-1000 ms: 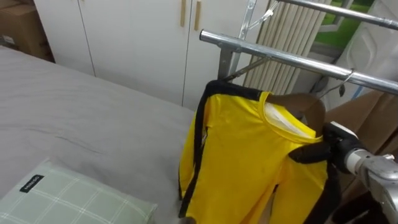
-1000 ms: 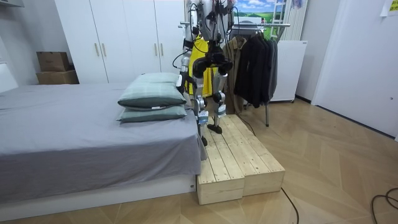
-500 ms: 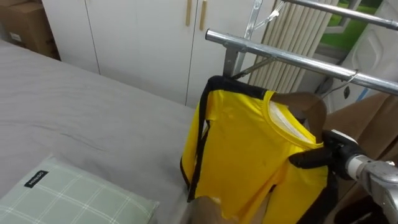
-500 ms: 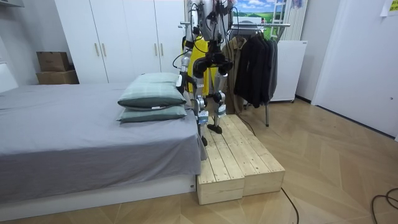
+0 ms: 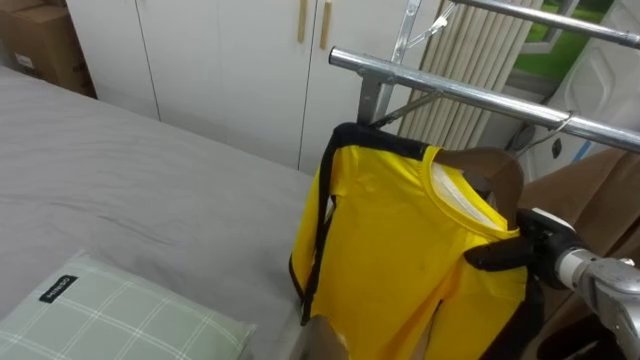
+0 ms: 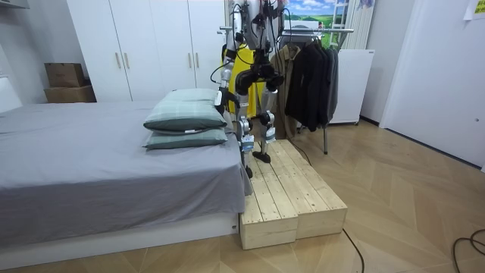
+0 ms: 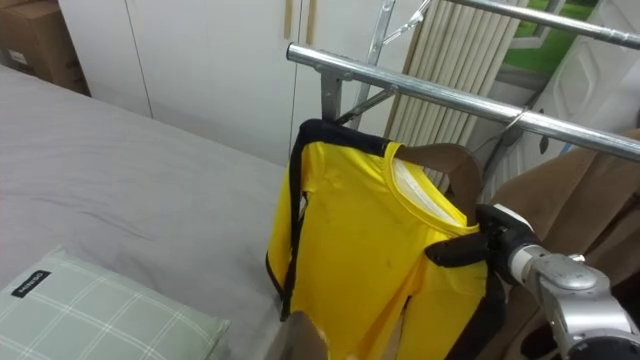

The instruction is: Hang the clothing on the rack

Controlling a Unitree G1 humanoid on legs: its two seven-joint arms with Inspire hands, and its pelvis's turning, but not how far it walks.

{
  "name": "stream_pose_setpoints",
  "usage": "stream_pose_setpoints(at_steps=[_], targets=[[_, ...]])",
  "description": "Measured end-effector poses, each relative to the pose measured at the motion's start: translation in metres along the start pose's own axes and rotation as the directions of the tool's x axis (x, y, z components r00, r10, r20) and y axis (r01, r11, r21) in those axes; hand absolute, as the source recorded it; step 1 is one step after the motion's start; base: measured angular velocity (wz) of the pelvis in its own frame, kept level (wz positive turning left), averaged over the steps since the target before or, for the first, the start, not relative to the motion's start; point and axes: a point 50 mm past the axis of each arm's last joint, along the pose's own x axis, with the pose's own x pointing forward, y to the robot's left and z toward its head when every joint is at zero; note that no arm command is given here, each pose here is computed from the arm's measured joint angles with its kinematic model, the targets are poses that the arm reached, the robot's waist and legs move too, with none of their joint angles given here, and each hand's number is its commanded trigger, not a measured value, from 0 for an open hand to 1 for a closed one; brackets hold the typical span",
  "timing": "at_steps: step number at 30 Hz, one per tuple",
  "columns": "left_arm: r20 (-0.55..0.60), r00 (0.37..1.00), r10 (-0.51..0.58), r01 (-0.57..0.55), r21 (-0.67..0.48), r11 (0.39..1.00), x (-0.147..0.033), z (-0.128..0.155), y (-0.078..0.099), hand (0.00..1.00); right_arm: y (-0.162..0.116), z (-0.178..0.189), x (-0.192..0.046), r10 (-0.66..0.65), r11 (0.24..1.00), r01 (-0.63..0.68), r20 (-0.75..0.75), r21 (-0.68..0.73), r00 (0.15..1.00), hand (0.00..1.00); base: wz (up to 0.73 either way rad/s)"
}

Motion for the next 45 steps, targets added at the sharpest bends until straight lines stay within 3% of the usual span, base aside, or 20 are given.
stream_pose_setpoints(at_steps=[14,24,45], targets=[[-0.006,1.0,0.0,0.0,0.0,1.0,0.0,-0.001,-0.001,0.0,-0.002,0.006,0.001,-0.036,0.999,0.036,0.012,-0.019,0.999,0.0,-0.01],[-0.018,1.0,-0.023,0.023,-0.002,1.0,0.0,-0.003,-0.002,0.0,0.0,0.028,0.001,-0.031,0.993,0.039,0.072,-0.113,0.997,0.0,0.0],[-0.024,0.999,-0.038,0.038,-0.003,0.999,0.0,-0.005,-0.004,0.0,-0.001,0.033,0.0,-0.033,0.993,0.043,0.096,-0.111,0.995,0.0,0.0]])
